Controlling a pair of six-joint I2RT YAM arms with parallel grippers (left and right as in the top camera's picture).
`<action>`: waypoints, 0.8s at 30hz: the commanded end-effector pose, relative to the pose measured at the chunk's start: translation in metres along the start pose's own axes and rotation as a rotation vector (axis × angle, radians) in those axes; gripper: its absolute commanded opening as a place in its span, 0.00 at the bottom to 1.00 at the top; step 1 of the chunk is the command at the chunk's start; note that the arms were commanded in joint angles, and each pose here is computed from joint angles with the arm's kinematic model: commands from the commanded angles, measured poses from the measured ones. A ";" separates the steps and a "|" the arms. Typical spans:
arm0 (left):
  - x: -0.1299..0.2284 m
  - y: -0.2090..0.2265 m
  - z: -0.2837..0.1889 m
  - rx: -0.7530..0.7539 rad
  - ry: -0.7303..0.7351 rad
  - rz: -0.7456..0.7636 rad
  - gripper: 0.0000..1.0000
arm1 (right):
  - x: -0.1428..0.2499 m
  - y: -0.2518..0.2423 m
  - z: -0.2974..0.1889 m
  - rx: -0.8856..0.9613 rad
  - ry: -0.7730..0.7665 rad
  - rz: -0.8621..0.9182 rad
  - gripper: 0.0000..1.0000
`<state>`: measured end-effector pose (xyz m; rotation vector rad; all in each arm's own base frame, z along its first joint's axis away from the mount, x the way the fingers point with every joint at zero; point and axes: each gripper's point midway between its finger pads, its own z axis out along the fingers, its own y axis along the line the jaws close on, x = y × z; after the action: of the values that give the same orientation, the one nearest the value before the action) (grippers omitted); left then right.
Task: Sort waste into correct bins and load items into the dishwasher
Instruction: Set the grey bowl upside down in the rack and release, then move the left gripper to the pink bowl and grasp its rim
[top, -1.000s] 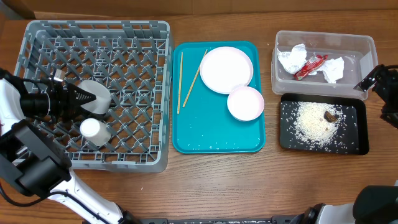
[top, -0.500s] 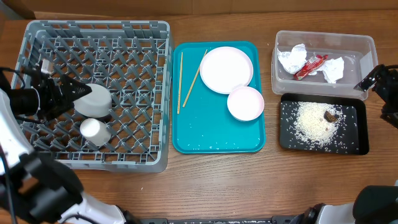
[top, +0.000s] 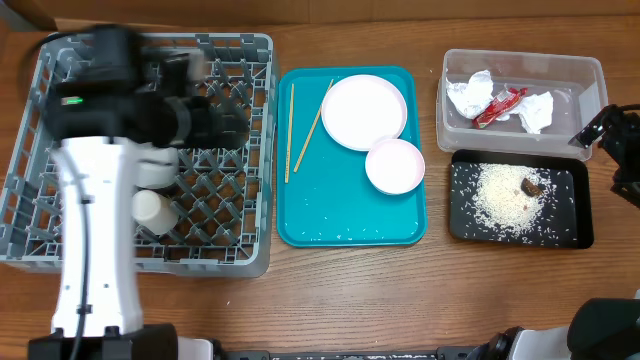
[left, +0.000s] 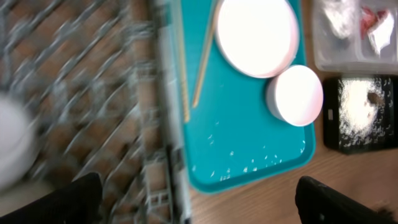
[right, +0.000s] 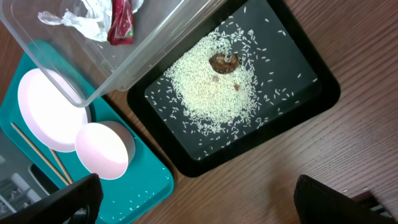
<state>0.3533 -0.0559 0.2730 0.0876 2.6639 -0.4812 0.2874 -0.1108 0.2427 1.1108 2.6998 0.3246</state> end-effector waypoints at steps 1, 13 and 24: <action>-0.016 -0.052 0.014 -0.066 -0.070 0.155 1.00 | 0.001 0.002 -0.010 -0.007 -0.029 -0.011 1.00; -0.020 -0.193 0.085 0.074 -0.162 0.627 0.97 | 0.003 0.002 -0.009 -0.005 -0.021 -0.005 1.00; 0.035 -0.239 0.199 0.120 0.019 0.866 0.93 | 0.002 0.002 -0.009 -0.005 -0.022 -0.006 1.00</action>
<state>0.3702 -0.3370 0.1883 1.1132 2.3144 -0.3622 0.2843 -0.1091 0.2421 1.1203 2.7114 0.3291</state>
